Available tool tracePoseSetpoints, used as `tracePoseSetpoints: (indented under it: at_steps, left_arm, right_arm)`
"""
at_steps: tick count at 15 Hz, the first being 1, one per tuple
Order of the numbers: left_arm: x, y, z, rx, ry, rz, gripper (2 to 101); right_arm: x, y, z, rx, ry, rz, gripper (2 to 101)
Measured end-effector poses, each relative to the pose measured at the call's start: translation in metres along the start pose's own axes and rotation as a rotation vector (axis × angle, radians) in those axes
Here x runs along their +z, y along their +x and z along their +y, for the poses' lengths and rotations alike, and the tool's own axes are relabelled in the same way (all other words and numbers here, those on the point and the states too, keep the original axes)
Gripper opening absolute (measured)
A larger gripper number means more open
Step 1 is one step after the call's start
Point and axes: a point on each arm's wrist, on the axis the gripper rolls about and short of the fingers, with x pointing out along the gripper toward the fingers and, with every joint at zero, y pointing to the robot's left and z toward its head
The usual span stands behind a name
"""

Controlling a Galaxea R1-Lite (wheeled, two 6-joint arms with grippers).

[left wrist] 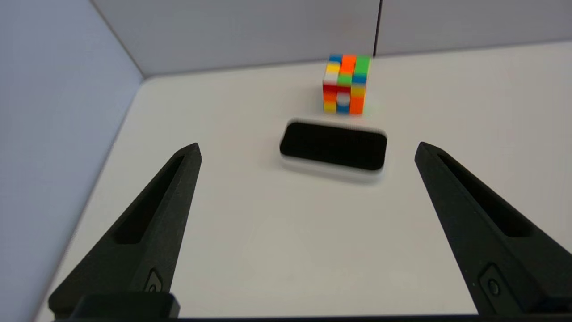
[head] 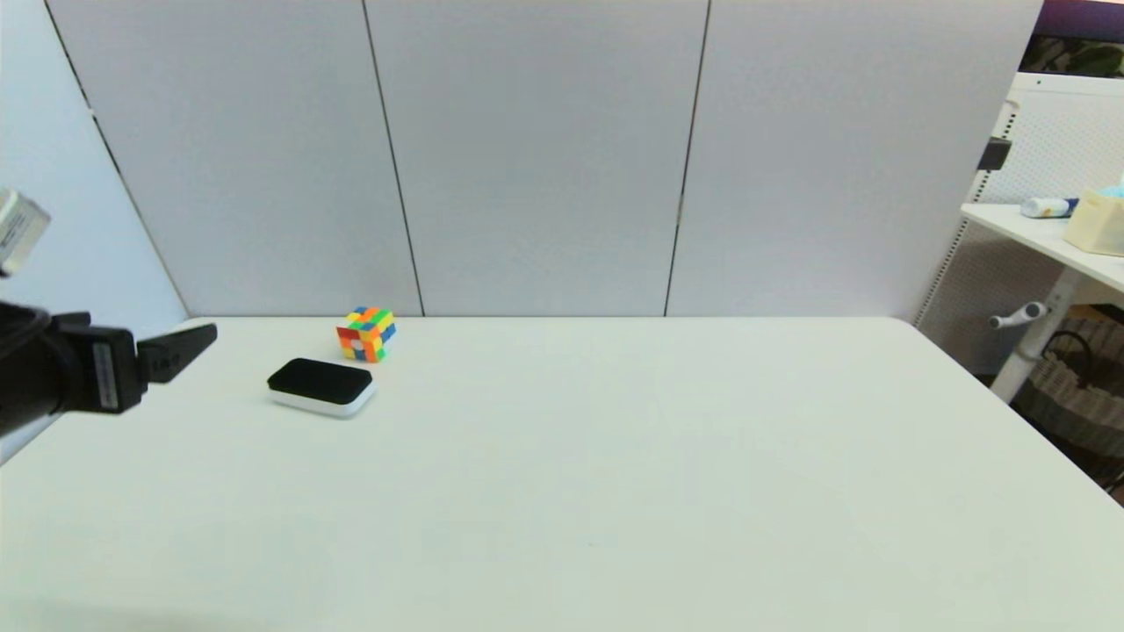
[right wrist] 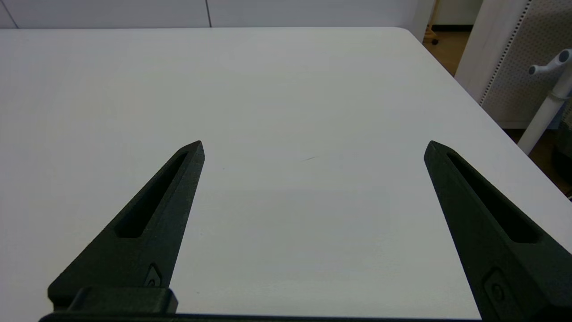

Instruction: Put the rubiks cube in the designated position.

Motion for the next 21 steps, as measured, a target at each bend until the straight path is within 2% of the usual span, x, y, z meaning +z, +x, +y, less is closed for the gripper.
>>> tracePoseSetpoints:
  at_steps: [4, 10, 16, 19, 21]
  left_arm:
    - [-0.07, -0.047, -0.003, 0.01, -0.032, -0.08, 97.1]
    - [-0.15, -0.102, -0.008, -0.001, -0.033, -0.086, 97.2]
    - [-0.193, -0.133, -0.012, -0.046, -0.025, -0.157, 97.6]
    - [-0.196, -0.138, -0.013, -0.041, -0.002, -0.246, 97.7]
    - [-0.197, -0.139, -0.013, -0.038, -0.005, -0.265, 97.7]
  right_arm:
    - [0.0, 0.0, 0.0, -0.002, 0.0, 0.0, 97.7]
    - [0.0, 0.0, 0.0, 0.0, 0.0, 0.0, 97.7]
    - [0.0, 0.0, 0.0, 0.0, 0.0, 0.0, 97.7]
    - [0.0, 0.0, 0.0, 0.0, 0.0, 0.0, 97.7]
    - [0.0, 0.0, 0.0, 0.0, 0.0, 0.0, 97.7]
